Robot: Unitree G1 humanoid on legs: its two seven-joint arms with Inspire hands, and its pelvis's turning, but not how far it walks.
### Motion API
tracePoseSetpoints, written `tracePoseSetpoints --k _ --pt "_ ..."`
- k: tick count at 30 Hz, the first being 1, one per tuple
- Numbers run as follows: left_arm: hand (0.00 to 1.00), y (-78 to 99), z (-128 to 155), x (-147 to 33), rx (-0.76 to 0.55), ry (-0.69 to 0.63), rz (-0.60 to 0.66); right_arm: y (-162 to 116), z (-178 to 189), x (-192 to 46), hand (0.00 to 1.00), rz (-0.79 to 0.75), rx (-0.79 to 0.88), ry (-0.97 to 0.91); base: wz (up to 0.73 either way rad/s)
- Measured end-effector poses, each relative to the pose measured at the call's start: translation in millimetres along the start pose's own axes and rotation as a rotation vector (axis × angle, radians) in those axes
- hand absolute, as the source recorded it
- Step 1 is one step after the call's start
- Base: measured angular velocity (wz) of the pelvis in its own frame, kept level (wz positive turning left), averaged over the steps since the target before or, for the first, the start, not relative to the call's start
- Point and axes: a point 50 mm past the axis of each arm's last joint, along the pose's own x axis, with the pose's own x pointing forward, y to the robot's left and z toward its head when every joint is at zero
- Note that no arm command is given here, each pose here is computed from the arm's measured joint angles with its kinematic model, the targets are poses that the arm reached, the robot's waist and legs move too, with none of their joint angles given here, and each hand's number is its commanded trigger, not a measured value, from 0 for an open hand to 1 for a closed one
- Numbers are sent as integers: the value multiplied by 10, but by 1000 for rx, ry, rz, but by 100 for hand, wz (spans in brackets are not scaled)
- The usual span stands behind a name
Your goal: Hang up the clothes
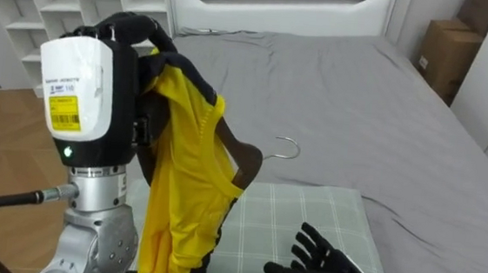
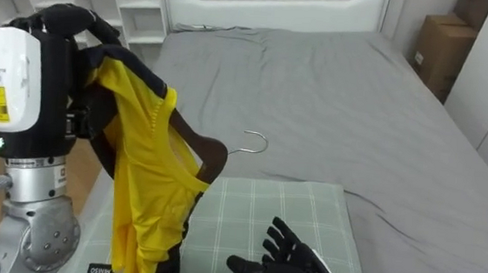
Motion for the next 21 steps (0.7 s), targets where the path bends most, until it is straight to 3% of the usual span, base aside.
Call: tracePoseSetpoints --k 7,21 --pt "100 121 96 84 -31 -54 66 47 -91 17 0 3 22 23 0" --pt "100 51 220 49 -27 -106 30 255 -33 127 0 101 3 15 1"
